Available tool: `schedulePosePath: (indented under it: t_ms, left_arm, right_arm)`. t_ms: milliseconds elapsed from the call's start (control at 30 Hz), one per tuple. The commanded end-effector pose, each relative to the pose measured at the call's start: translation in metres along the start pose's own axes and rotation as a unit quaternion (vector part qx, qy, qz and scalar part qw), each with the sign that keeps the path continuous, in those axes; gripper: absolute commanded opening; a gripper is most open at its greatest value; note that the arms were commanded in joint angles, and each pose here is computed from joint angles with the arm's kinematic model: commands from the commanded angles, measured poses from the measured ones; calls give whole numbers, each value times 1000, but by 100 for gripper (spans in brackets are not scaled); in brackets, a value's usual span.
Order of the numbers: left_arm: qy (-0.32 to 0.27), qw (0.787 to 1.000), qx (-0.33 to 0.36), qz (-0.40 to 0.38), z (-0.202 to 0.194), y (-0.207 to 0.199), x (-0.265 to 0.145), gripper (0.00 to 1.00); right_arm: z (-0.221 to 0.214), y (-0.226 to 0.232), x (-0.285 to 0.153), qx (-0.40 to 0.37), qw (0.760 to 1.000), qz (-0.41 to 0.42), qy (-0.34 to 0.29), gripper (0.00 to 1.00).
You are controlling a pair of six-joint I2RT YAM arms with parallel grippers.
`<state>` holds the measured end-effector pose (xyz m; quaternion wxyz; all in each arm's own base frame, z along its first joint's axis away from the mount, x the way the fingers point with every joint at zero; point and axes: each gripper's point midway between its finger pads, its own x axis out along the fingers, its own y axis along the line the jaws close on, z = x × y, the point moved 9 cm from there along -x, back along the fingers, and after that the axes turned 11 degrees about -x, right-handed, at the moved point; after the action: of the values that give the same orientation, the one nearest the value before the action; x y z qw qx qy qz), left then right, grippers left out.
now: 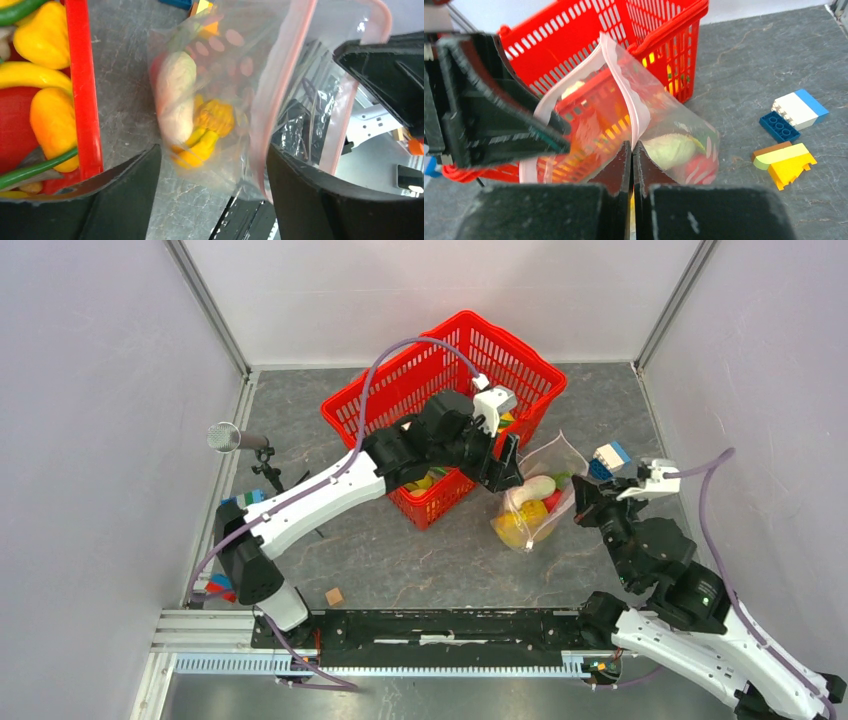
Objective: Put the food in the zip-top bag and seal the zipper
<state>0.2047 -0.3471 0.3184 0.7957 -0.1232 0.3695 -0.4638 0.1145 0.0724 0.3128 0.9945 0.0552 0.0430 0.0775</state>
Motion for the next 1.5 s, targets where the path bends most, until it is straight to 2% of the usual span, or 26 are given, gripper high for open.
schedulePosePath:
  t_ms: [0,100,233,467,767,900,933,1200,1467]
  left_arm:
    - [-87,995,45,-18,30,-20,-48,89]
    - [-114,992,61,1,38,-18,-65,99]
    - [-147,985,74,45,49,-3,-86,100]
    - [-162,979,44,112,69,60,-93,100]
    - [-86,993,-3,81,77,135,-30,100]
    - [-15,997,-12,77,71,157,5,97]
    - [16,997,-12,74,61,173,25,96]
    - [115,991,-16,62,32,205,65,94]
    - [153,982,-30,104,4,218,94,95]
  right_arm:
    - [16,-10,-7,36,998,-23,-46,0]
    - [15,-9,-7,35,998,-18,-41,0]
    - [10,-8,-6,30,999,-15,-31,0]
    - [7,-8,-7,40,998,-8,-36,0]
    - [3,-4,-7,55,998,9,-33,0]
    - [3,-1,-6,58,998,18,-33,0]
    - [2,-1,-6,59,998,20,-32,0]
    - [1,0,-6,61,997,21,-32,0]
    - [1,-1,-6,60,997,20,-32,0]
